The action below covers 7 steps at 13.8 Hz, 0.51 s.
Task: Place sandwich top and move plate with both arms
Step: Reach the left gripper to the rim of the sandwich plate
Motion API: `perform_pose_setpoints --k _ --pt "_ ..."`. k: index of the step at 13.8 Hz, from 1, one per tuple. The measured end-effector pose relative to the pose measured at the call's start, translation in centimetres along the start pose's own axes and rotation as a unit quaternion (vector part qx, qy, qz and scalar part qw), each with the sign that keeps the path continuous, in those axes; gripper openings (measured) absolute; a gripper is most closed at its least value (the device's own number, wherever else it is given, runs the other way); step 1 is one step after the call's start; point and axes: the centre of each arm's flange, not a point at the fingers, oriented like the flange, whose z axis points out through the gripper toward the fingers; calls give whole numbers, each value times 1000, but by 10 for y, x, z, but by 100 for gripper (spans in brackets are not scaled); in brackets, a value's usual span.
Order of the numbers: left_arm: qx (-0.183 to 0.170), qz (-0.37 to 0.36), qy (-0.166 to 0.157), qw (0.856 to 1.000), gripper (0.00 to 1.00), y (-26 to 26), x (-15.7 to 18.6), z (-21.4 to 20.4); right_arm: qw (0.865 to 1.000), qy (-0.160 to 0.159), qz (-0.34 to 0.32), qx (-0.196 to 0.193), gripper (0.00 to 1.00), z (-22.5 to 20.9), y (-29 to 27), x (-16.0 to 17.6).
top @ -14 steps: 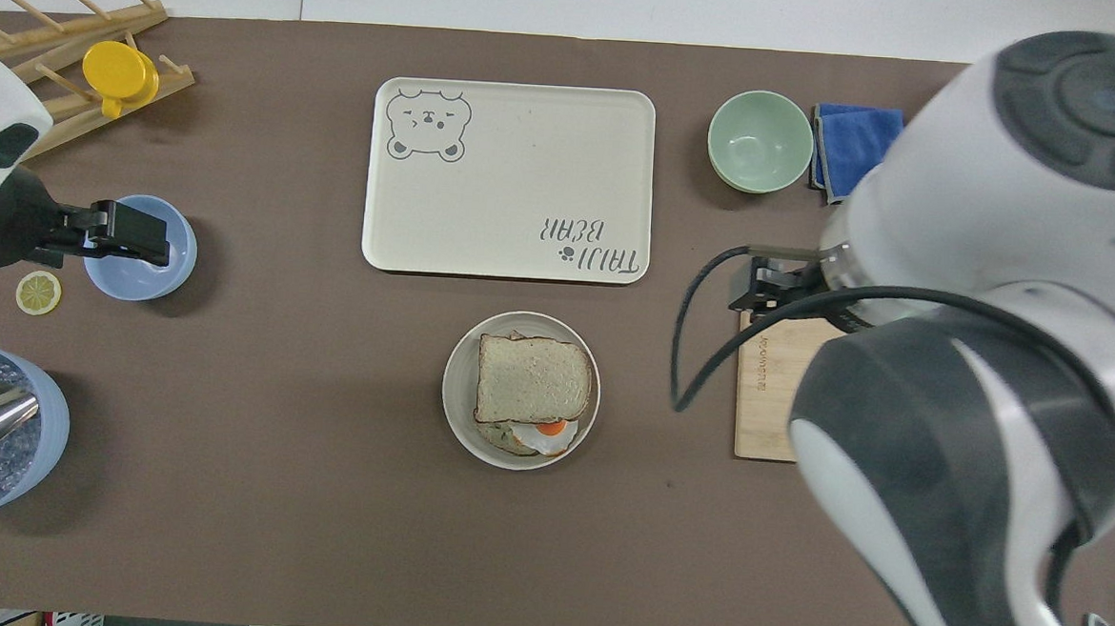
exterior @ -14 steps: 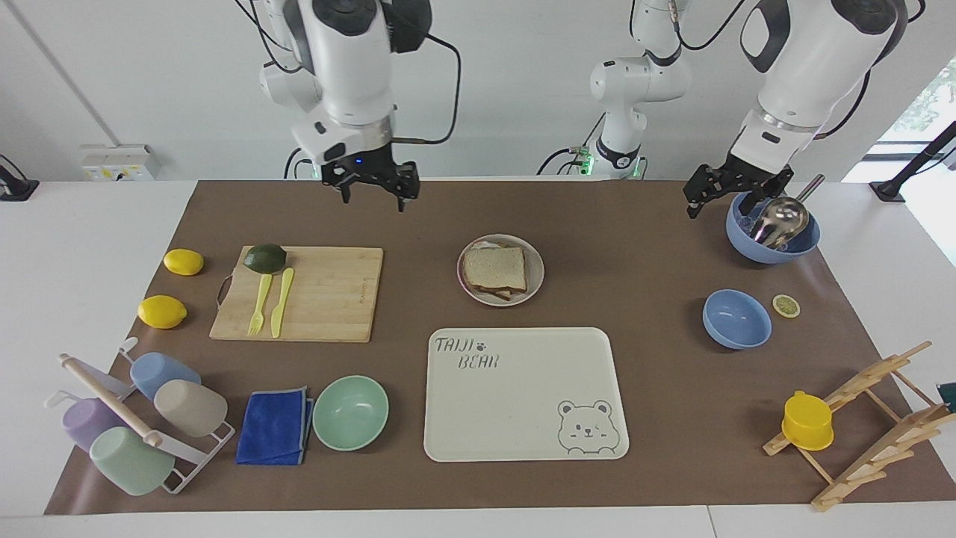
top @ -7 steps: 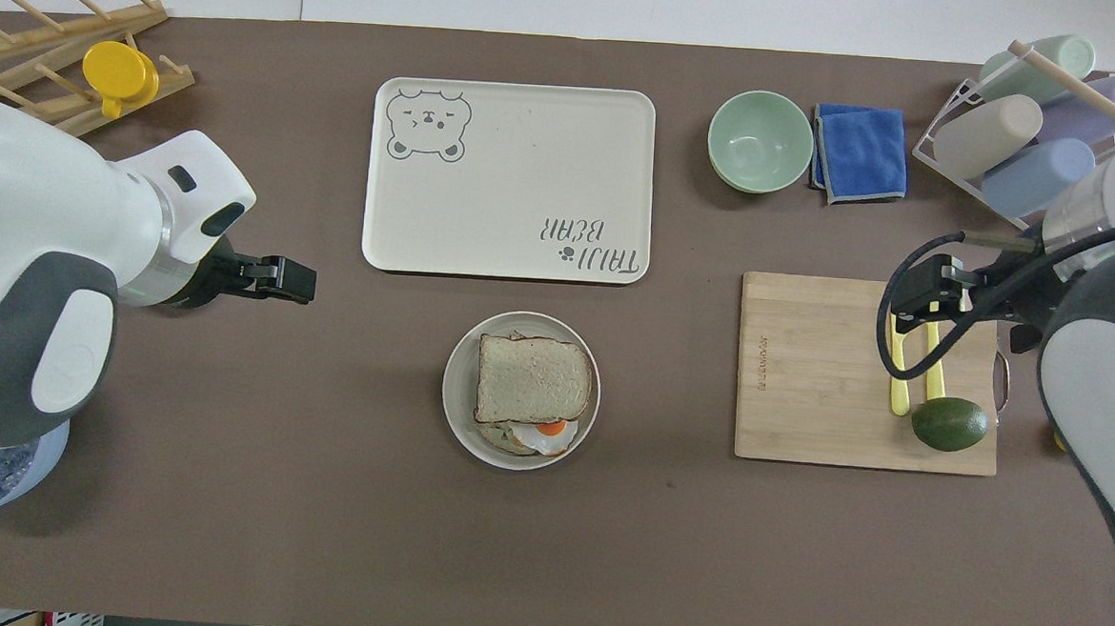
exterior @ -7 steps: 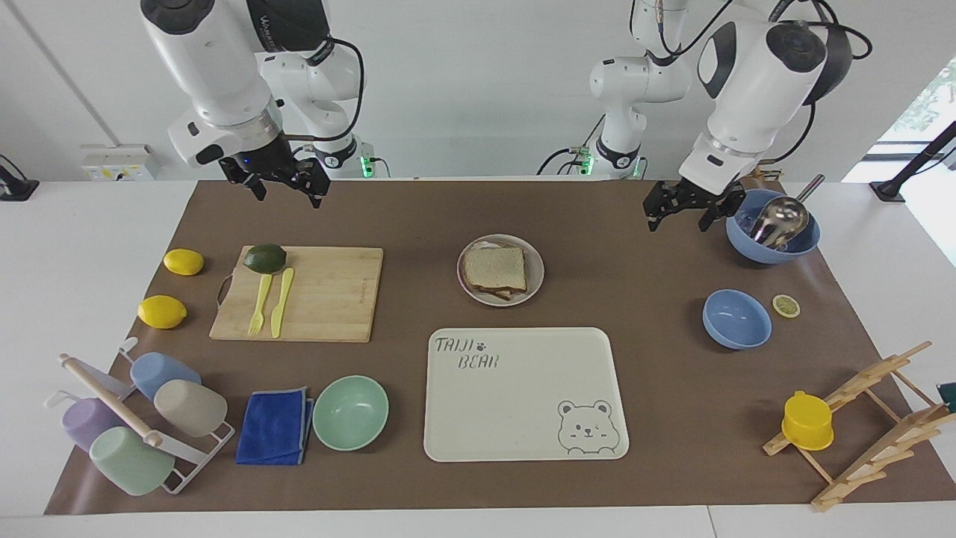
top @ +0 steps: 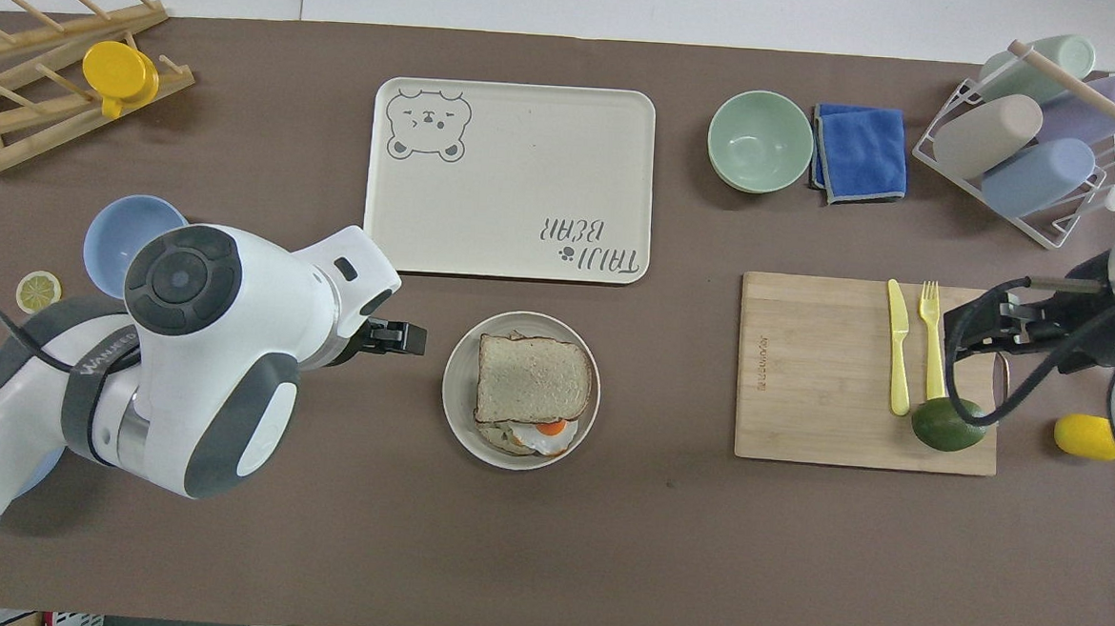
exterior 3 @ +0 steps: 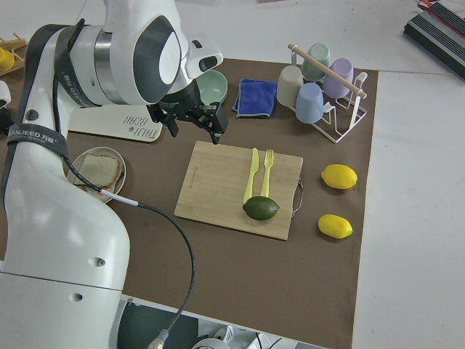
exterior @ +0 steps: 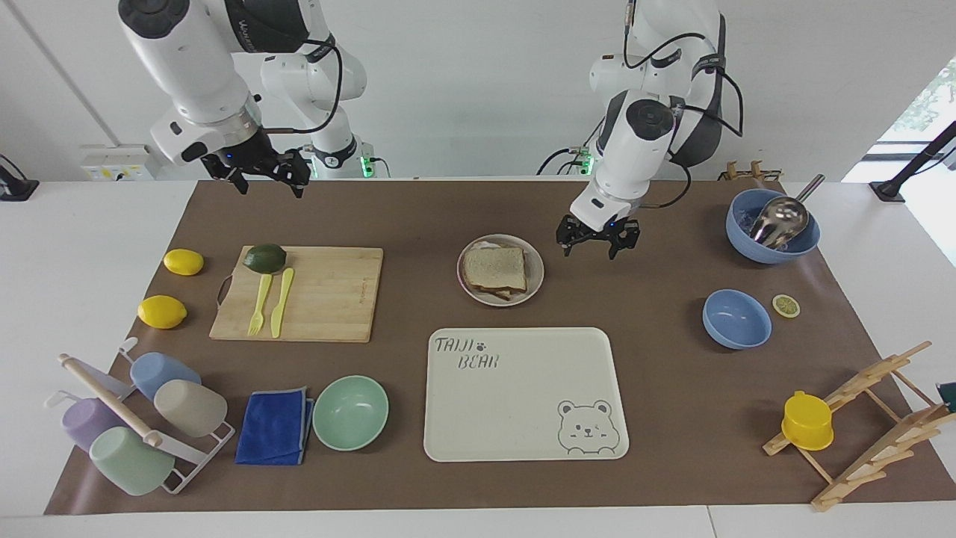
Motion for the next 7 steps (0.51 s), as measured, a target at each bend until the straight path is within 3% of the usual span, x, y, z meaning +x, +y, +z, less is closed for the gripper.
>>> perform_pose_setpoints --k 4,7 --pt "-1 -14 4 1000 96 8 -14 40 1000 -2 9 6 100 -6 28 -7" --pt "-4 -24 3 1000 93 25 -20 54 1000 29 9 8 100 -12 27 0"
